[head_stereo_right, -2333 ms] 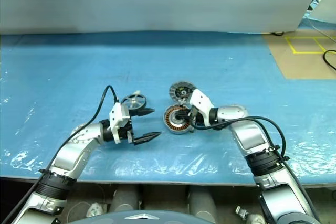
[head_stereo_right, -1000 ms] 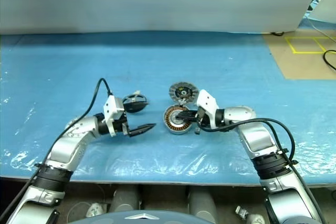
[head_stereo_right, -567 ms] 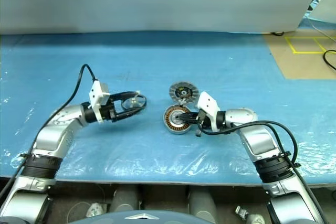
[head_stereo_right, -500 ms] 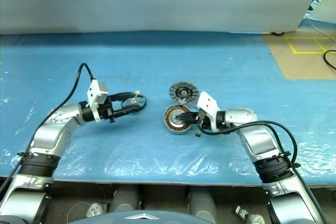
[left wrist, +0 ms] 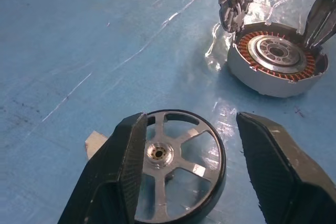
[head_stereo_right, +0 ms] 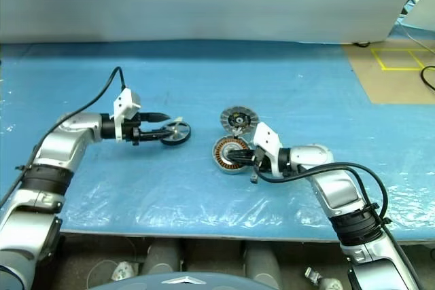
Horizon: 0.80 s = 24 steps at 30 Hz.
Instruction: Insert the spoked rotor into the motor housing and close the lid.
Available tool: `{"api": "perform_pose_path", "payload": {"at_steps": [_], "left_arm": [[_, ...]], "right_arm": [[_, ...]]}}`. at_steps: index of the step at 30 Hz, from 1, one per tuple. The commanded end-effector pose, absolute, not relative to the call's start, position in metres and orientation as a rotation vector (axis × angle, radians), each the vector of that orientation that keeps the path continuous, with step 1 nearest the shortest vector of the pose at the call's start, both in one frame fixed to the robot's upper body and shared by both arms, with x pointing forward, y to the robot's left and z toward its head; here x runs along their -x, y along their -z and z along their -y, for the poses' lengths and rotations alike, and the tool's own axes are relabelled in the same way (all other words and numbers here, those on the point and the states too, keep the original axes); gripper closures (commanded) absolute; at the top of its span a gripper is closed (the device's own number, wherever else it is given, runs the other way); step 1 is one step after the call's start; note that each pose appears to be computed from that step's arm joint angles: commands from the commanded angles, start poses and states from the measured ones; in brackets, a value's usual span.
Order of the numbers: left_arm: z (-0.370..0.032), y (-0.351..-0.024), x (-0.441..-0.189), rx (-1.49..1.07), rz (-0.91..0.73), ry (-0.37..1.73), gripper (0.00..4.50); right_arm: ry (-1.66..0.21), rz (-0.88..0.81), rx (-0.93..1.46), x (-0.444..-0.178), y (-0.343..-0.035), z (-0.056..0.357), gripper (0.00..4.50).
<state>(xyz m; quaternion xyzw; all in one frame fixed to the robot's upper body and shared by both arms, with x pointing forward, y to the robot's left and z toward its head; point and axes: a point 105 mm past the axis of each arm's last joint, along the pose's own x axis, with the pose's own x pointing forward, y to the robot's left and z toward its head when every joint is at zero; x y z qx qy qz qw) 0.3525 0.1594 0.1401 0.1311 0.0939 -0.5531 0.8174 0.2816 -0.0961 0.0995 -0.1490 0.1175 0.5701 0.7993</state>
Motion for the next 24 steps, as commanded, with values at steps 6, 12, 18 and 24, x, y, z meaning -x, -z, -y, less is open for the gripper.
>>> {"api": "perform_pose_path", "payload": {"at_steps": [6, 12, 18, 24], "left_arm": [[-0.167, -0.152, -0.374, -0.404, -0.332, 1.219, 2.83], [-0.163, -0.158, -0.389, -0.466, -0.476, 1.215, 2.83], [-0.144, -0.173, -0.399, -0.469, -0.482, 1.237, 2.83], [-0.138, -0.171, -0.398, -0.477, -0.489, 1.278, 2.83]], "right_arm": [[-1.216, -0.192, 0.309, -0.277, -0.112, 0.091, 4.5], [-1.203, -0.191, 0.301, -0.276, -0.11, 0.089, 4.5], [-1.193, -0.193, 0.294, -0.274, -0.107, 0.088, 4.5], [-1.18, -0.189, 0.286, -0.273, -0.106, 0.087, 4.5]]}}
